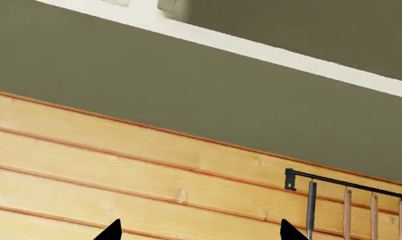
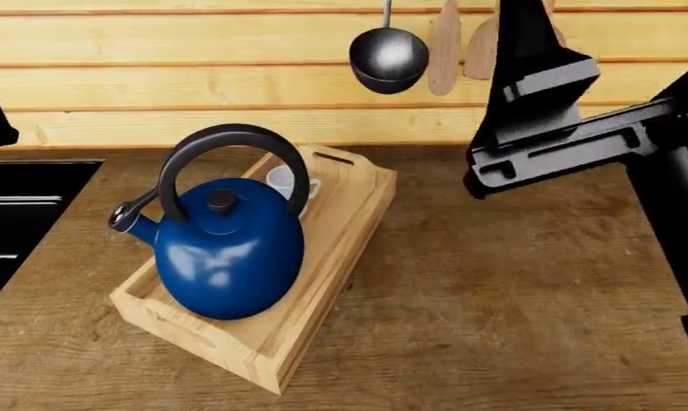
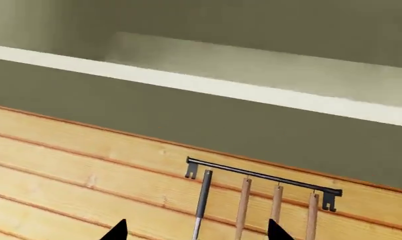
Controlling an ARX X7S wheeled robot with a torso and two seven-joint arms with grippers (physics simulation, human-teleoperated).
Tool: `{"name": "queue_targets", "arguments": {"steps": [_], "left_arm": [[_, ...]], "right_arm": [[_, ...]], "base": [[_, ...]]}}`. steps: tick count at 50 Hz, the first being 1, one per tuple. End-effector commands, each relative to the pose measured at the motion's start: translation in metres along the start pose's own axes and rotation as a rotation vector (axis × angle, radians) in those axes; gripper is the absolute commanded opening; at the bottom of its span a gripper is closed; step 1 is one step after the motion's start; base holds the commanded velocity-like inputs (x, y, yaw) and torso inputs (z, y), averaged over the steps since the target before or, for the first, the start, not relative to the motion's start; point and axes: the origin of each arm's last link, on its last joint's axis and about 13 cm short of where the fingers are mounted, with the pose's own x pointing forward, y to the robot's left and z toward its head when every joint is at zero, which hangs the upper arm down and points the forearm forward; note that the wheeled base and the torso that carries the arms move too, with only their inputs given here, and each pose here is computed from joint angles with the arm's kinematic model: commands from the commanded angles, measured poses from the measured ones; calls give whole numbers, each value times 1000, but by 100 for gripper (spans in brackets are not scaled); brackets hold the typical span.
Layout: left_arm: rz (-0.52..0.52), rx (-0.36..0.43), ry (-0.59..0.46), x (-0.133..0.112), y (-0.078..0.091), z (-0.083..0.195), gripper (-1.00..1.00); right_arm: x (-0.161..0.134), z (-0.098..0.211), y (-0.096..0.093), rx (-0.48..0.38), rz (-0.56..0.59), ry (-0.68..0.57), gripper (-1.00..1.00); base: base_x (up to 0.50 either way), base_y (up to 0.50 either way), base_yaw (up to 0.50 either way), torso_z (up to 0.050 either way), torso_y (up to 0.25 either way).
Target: Pick the kettle from the counter and place it on the tray. Then pick the mug from the cabinet and place it on the tray. Then close the cabinet doors.
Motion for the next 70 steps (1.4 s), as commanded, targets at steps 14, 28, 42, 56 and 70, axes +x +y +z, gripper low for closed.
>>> {"name": "queue_targets", "arguments": {"steps": [14, 28, 42, 56, 70], "left_arm": [[-30, 310, -275, -18, -29, 38, 100], [-39, 328, -299, -25, -34, 43, 100], [-39, 322, -286, -23, -33, 39, 100], [-24, 320, -276, -24, -31, 41, 100], [316, 400, -345, 12, -12, 99, 100]], "right_arm": [[-39, 11, -9, -97, -258, -150, 100], [-42, 11, -15, -105, -311, -170, 100], [-41, 13, -17, -74, -359, -171, 100], [-43, 14, -21, -94, -384, -167, 100], [-48, 17, -21, -15, -382, -143, 100]], "base": [[0, 0, 0, 0, 0], [0, 0, 0, 0, 0], [6, 235, 0, 0, 0], [12, 500, 0, 0, 0], [0, 0, 0, 0, 0]]}}
